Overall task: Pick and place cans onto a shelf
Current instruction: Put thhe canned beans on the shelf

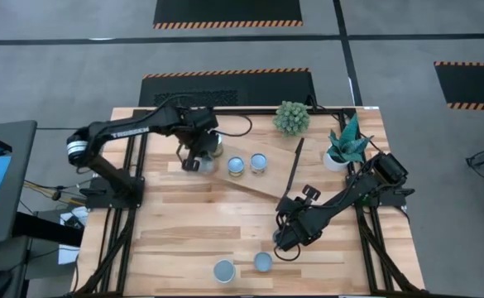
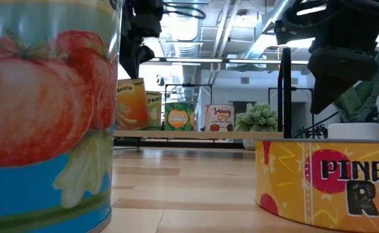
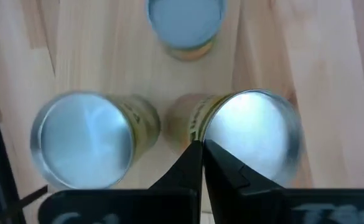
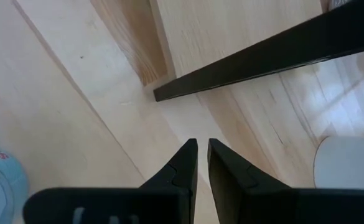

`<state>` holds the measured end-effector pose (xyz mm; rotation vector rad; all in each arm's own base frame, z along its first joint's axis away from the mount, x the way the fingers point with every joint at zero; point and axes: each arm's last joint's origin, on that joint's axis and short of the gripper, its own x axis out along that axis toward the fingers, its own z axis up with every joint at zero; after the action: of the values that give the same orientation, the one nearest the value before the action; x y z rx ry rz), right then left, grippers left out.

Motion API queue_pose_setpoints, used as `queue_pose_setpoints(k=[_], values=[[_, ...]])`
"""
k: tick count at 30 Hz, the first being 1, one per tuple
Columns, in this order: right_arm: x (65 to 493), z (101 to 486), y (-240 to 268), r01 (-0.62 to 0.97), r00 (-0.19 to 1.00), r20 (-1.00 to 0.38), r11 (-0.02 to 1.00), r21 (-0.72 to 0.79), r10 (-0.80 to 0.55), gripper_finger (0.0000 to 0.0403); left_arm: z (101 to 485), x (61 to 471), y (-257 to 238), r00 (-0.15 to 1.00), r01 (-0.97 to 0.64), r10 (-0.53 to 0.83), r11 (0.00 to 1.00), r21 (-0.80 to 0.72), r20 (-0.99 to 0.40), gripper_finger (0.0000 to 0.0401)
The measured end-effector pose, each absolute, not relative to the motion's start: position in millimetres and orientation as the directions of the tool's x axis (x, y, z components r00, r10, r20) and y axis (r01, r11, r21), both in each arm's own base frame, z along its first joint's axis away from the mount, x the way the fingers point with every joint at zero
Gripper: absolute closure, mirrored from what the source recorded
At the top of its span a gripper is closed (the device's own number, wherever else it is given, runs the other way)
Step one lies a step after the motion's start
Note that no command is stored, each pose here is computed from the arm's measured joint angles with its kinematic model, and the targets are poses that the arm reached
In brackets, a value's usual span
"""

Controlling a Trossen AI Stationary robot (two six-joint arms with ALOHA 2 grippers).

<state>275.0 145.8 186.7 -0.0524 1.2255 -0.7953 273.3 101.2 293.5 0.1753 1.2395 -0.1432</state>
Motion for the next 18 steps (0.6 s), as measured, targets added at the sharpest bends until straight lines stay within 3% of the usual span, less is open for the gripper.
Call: queue_pose_setpoints(k=[18], values=[[270, 187, 155, 0.505, 0.126, -0.816, 0.744, -0.437, -0.564, 0.0342, 288, 278, 134, 0.251, 0.123, 0.073, 0.987, 0.107, -0.965, 0.0401]])
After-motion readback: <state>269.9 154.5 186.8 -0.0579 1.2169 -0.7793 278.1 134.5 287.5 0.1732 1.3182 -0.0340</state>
